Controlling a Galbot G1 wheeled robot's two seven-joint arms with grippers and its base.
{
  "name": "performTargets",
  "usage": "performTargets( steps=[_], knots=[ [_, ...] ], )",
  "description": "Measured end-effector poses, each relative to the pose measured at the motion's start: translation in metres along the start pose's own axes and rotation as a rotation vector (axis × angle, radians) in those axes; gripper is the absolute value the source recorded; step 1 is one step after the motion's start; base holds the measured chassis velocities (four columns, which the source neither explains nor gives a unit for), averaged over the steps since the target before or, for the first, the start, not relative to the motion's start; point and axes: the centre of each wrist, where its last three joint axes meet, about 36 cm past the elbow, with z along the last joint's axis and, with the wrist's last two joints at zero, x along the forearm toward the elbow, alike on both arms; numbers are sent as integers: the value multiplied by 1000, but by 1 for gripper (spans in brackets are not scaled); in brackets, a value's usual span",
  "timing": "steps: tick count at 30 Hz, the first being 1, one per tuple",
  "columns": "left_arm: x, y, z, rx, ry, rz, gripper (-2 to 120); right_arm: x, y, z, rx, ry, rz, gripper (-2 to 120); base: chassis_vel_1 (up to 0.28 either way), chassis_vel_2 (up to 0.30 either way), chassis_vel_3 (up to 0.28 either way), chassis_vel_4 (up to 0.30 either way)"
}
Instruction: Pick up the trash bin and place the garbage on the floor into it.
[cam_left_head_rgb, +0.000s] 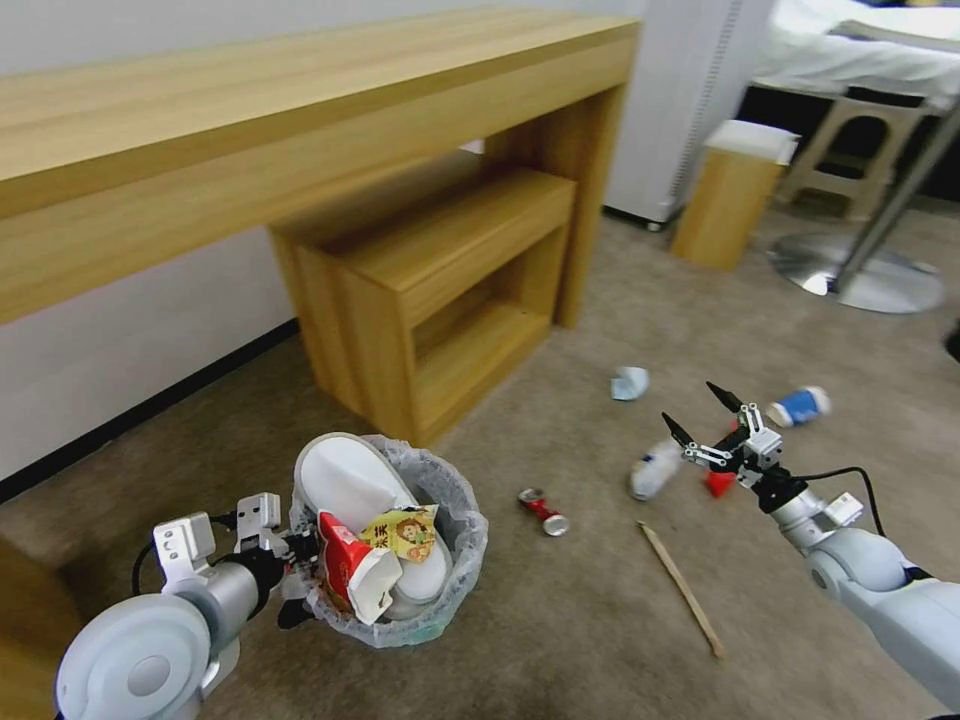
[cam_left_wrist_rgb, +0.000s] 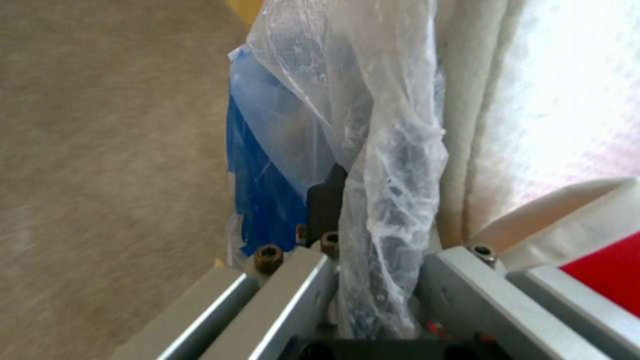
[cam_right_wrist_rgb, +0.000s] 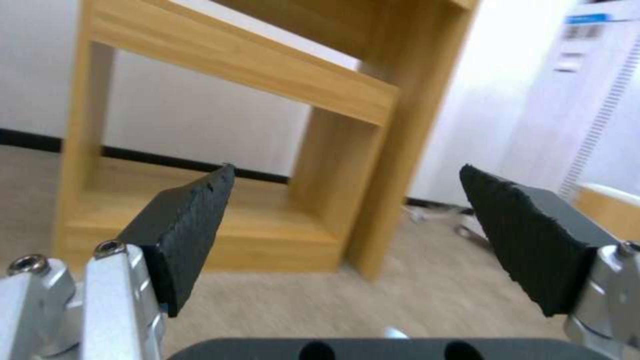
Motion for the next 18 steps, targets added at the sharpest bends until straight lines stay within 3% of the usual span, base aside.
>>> performTargets(
  steps=[18],
  knots=[
    [-2, 2, -1, 3, -7, -5, 0, 0, 4, 7, -11, 11, 6, 87, -124, -123, -121, -121]
  ],
)
